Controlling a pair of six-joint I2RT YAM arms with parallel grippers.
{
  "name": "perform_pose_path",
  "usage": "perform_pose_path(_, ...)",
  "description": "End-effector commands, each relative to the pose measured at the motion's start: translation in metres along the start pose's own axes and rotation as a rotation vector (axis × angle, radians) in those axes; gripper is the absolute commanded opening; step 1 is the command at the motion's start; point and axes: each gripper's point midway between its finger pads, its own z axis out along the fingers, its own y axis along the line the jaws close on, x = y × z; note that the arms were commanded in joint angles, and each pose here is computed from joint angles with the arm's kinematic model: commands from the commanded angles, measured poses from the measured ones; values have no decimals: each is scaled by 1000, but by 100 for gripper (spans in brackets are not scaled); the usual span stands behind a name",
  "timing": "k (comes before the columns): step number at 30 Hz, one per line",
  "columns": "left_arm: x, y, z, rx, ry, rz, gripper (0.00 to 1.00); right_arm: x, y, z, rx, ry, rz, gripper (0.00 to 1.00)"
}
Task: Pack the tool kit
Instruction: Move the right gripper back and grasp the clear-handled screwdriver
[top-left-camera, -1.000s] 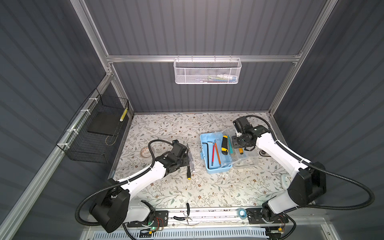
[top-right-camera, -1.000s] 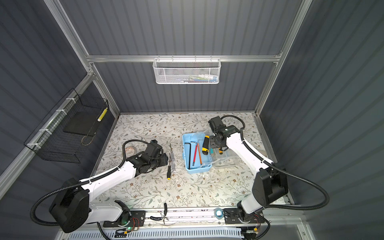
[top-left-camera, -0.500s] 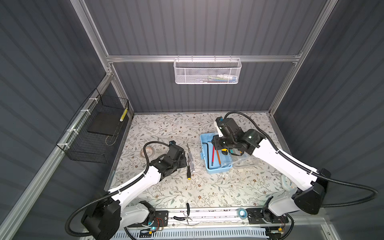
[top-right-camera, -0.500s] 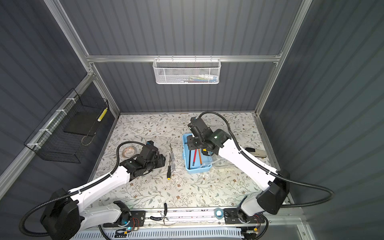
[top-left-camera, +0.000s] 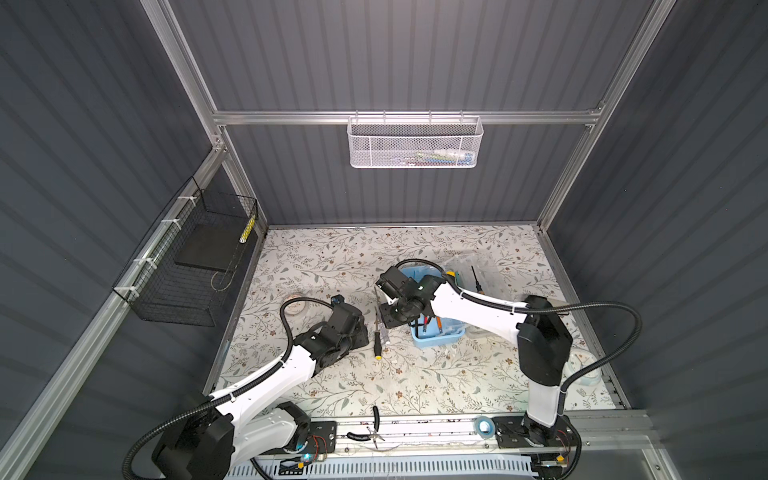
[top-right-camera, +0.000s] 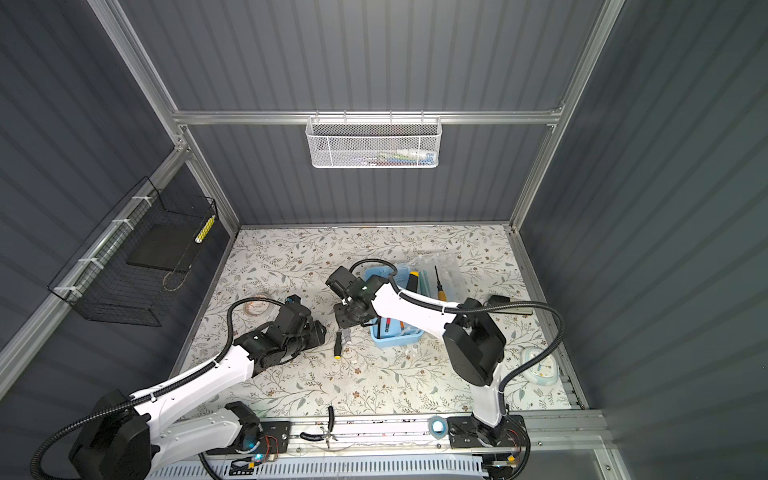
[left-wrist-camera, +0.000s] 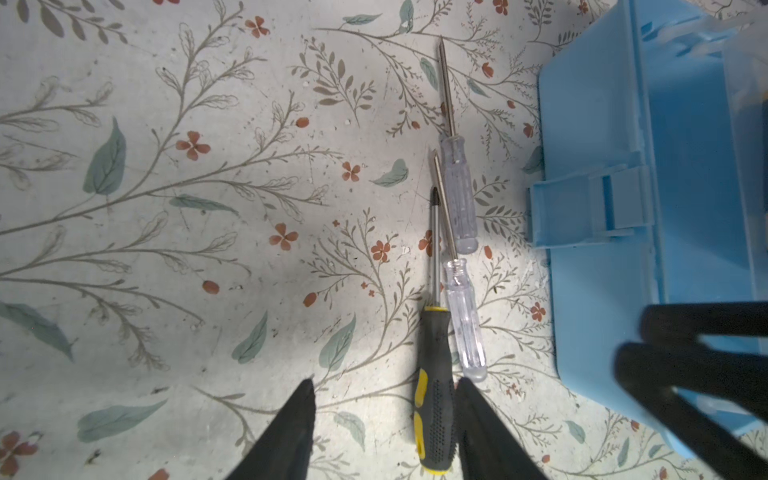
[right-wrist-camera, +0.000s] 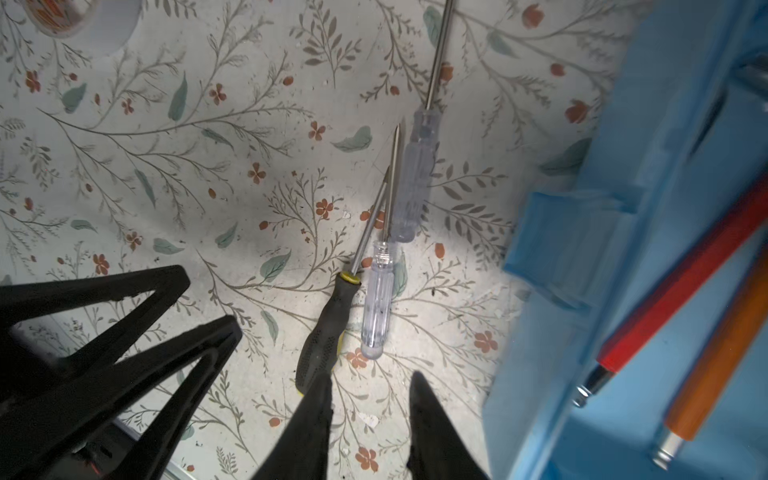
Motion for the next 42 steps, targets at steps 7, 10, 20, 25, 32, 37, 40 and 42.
perform_pose_path(7, 4, -2, 1, 42, -3, -52, 55, 14, 1, 35, 22, 92, -16, 30)
perform_pose_path(10, 2, -3, 1, 41, -7, -49, 55, 18, 1, 44, 24, 108, -13, 28)
perform_pose_path(20, 3, 0, 2, 25, -5, -40, 55, 30, -5, 66, 51, 159, -14, 28)
perform_pose_path(25, 3, 1, 2, 19, -6, -37, 55, 33, -7, 75, 66, 179, -18, 28)
perform_pose_path(32, 3, 3, 3, 9, -7, -35, 55, 35, -12, 81, 102, 185, -25, 28)
perform_pose_path(37, 2, 3, 3, 8, -10, -32, 55, 37, -15, 82, 111, 194, -23, 24)
perform_pose_path(40, 1, 2, 4, 9, -11, -32, 55, 36, -16, 79, 116, 187, -22, 18)
perform_pose_path(42, 2, 2, 5, 6, -8, -27, 55, 34, -16, 76, 118, 178, -23, 12)
